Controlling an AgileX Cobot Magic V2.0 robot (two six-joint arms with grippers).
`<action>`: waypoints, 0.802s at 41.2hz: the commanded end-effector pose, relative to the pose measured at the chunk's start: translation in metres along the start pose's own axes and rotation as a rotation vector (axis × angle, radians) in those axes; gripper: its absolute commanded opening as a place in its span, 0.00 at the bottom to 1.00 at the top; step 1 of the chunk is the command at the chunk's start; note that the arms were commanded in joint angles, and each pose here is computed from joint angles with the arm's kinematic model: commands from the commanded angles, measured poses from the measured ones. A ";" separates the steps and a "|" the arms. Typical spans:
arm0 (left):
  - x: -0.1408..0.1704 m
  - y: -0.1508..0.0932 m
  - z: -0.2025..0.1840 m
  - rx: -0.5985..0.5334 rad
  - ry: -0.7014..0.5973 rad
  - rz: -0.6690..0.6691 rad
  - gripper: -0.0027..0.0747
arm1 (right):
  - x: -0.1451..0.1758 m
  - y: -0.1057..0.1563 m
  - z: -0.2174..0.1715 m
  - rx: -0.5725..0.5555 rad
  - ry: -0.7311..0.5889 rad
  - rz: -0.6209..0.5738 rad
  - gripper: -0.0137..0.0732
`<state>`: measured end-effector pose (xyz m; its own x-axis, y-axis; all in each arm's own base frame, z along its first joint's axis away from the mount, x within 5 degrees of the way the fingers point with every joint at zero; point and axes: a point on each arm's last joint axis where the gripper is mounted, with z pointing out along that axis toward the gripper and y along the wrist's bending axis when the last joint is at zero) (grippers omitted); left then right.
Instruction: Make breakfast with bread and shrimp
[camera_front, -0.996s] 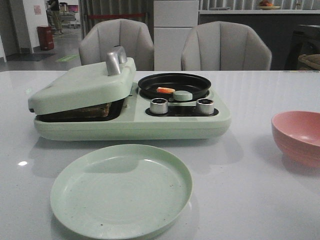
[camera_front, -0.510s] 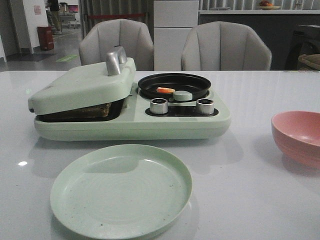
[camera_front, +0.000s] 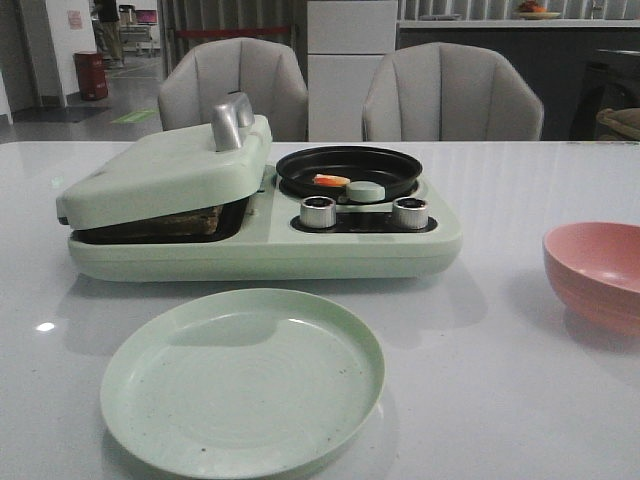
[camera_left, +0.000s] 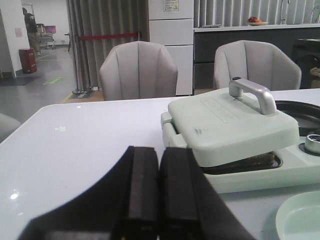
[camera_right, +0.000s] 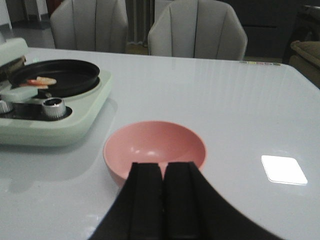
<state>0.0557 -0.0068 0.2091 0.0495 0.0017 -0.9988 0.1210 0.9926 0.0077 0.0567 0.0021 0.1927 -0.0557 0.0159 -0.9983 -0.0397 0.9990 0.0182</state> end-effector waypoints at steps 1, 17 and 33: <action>0.000 0.000 -0.001 0.007 -0.082 -0.018 0.17 | -0.019 0.000 -0.004 -0.002 -0.170 0.023 0.17; 0.000 0.000 -0.001 0.007 -0.082 -0.018 0.17 | -0.017 0.000 -0.004 0.001 -0.150 -0.005 0.17; 0.000 0.000 -0.001 0.007 -0.082 -0.018 0.17 | -0.017 -0.002 -0.004 0.037 -0.150 -0.012 0.17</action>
<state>0.0557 -0.0068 0.2091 0.0495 0.0017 -0.9988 0.1210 0.9926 0.0077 0.0568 0.0008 0.1951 -0.0286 0.0116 -0.9995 -0.0114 0.9999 0.0120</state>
